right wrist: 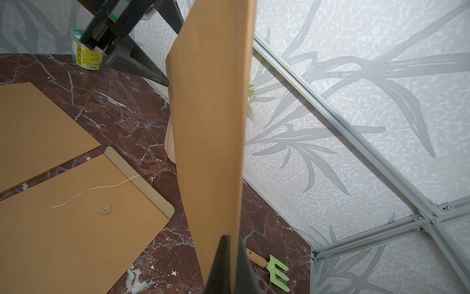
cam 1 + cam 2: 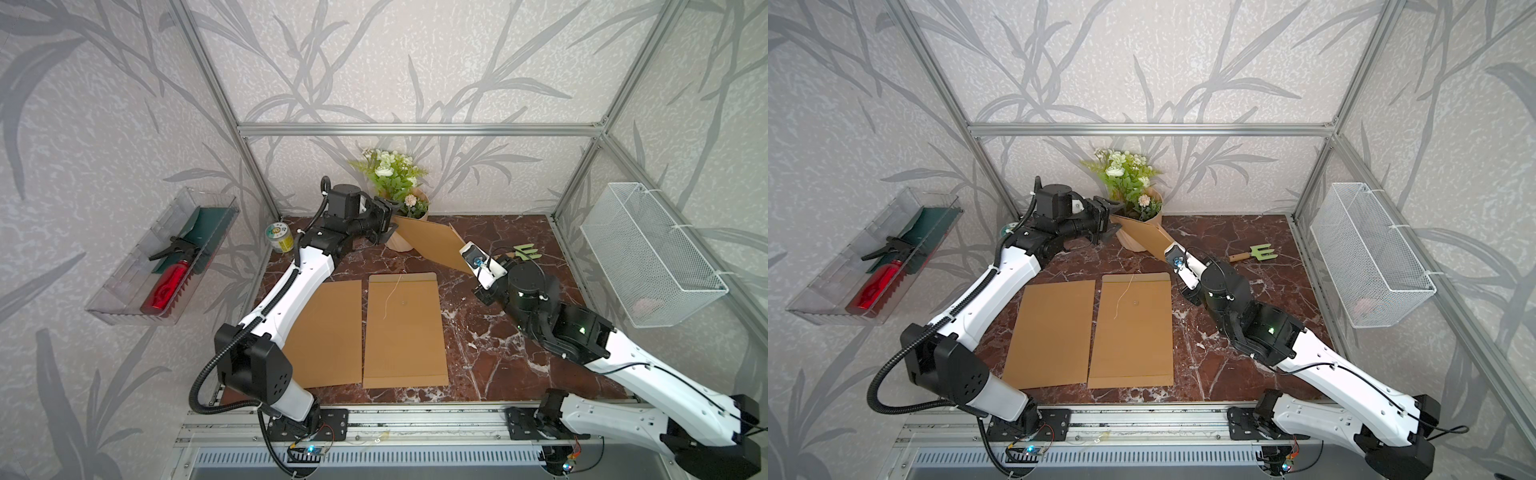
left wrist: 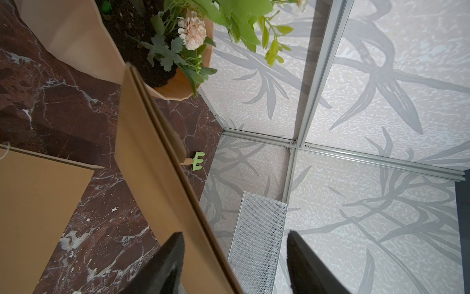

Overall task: Open the file bag
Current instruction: Pick up the file bag from the center of the board.

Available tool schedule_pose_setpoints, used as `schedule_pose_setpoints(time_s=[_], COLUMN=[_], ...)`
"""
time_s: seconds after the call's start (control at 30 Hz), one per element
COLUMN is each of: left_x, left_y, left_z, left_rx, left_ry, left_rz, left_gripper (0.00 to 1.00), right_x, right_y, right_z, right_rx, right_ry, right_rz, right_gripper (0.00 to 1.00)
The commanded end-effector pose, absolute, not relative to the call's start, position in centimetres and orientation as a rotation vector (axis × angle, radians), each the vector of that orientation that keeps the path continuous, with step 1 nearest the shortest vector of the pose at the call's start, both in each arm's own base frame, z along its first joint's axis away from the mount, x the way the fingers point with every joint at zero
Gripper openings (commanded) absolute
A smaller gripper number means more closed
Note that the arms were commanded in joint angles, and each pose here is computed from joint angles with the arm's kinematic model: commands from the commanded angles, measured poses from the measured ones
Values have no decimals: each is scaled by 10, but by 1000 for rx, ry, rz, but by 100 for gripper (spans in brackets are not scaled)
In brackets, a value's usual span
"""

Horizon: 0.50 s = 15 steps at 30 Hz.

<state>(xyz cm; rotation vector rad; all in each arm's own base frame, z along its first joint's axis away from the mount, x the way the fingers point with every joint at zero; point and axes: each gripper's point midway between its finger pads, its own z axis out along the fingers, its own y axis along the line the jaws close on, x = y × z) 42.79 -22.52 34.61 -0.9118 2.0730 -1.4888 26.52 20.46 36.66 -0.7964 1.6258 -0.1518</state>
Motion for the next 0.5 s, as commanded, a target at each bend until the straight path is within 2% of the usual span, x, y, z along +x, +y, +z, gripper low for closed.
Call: schedule_pose_setpoints(time_s=[0.0,0.2,0.47], left_x=[426,429,428], left_y=[-232,-235,-240], left_z=[363,366,367], left_rx=[-886,-870,-858], left_ry=[2031,2017,2010], left_rz=[-1568,-1598,-1631], left_gripper=[61,46,33], right_x=[266,264,263], right_y=[208,211,211], right_z=[391,394,403], right_rx=[-744,-751,-742], right_ry=[1571,1554,1511], right_rz=[-133,-138,-157], right_gripper=[0,0,0])
